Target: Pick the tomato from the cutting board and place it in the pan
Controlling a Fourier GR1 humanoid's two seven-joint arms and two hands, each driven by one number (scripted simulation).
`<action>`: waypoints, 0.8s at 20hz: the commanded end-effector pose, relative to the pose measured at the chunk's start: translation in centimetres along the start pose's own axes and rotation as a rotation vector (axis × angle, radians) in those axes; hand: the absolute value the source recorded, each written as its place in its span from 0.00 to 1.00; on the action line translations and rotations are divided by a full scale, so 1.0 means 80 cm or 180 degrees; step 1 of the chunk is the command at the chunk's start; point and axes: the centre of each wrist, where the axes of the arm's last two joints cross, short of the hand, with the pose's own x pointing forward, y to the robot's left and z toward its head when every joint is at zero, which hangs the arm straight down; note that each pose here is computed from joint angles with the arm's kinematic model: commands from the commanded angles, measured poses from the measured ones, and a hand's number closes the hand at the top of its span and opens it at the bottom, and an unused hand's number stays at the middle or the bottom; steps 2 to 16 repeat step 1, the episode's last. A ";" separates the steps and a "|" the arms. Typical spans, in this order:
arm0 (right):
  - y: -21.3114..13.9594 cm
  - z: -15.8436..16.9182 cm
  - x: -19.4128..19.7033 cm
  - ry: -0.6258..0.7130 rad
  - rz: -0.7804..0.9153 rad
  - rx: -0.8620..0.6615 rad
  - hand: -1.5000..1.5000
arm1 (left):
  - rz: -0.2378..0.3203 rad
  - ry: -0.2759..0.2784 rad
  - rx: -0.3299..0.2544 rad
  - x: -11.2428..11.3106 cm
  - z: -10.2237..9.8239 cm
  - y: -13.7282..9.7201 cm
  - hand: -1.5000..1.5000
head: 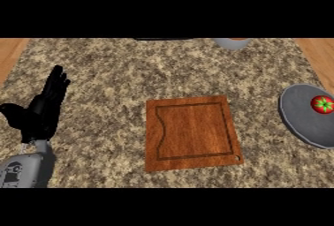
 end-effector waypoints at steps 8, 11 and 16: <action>-0.014 0.050 0.043 0.0054 0.0160 -0.0048 0.00 | 0.0004 -0.0002 -0.0049 0.012 -0.006 -0.006 0.50; -0.014 0.050 0.043 0.0054 0.0160 -0.0048 0.00 | 0.0004 -0.0002 -0.0049 0.012 -0.006 -0.006 0.50; -0.014 0.050 0.043 0.0054 0.0160 -0.0048 0.00 | 0.0004 -0.0002 -0.0049 0.012 -0.006 -0.006 0.50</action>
